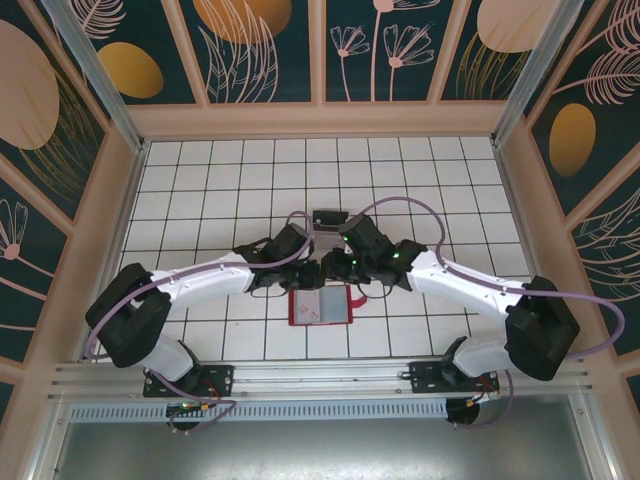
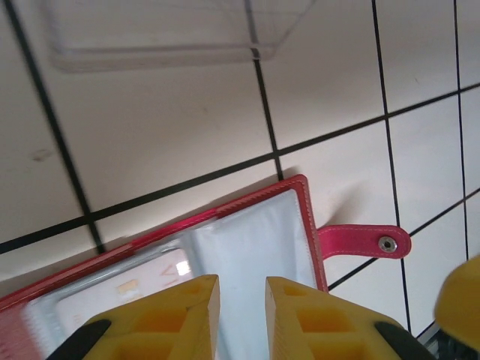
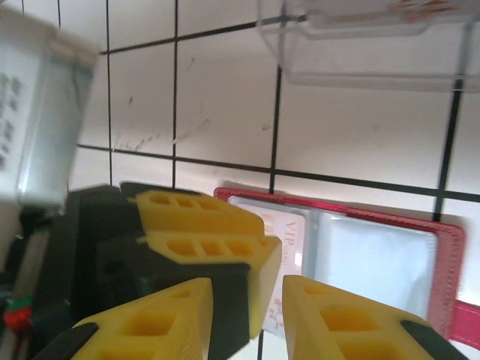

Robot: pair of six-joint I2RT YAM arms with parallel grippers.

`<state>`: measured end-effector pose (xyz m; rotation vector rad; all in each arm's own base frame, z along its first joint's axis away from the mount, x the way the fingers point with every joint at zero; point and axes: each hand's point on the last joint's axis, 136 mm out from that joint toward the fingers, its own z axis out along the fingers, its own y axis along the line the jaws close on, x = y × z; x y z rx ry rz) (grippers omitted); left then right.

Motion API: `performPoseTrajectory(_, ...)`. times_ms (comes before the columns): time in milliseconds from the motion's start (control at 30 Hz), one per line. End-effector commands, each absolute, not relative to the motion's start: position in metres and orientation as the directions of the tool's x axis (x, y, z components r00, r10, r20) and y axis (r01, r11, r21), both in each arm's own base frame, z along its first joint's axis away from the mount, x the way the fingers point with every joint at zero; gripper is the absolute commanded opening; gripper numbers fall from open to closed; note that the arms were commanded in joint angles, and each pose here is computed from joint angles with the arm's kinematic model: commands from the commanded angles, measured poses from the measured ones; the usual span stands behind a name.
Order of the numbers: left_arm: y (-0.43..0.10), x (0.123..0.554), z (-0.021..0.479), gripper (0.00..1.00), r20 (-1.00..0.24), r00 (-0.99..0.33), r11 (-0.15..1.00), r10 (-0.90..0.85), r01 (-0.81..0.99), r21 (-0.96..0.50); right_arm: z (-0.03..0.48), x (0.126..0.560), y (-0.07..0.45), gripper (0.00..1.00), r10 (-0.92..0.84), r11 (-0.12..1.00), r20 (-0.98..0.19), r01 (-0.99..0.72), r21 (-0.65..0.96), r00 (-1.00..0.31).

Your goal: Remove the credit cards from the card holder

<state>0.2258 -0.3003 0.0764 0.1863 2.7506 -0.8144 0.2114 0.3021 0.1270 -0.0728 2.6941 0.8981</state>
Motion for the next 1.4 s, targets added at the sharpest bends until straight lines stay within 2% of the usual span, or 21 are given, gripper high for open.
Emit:
performPoseTrajectory(0, -0.289, 0.229, 0.091, 0.25, -0.335, -0.941, 0.836, 0.038, 0.214, -0.505, 0.129, 0.209, 0.322, 0.31, -0.007, 0.791, -0.322, -0.203, 0.577, -0.947)
performPoseTrajectory(200, -0.258, 0.230, 0.088, 0.26, -0.343, -0.939, 0.862, -0.013, 0.164, -0.480, 0.123, 0.206, 0.343, 0.31, -0.055, 0.790, -0.321, -0.237, 0.565, -0.946)
performPoseTrajectory(500, -0.238, 0.223, 0.076, 0.26, -0.339, -0.938, 0.871, -0.069, 0.109, -0.479, 0.113, 0.207, 0.354, 0.31, -0.091, 0.788, -0.305, -0.256, 0.559, -0.948)
performPoseTrajectory(833, -0.235, 0.225, 0.071, 0.26, -0.334, -0.936, 0.873, -0.110, 0.070, -0.483, 0.080, 0.199, 0.345, 0.30, -0.117, 0.795, -0.224, -0.226, 0.562, -0.968)
performPoseTrajectory(1367, -0.249, 0.197, 0.037, 0.24, -0.198, -0.979, 0.824, -0.053, 0.069, -0.562, 0.036, 0.171, 0.327, 0.24, -0.089, 0.778, -0.071, -0.114, 0.617, -0.993)
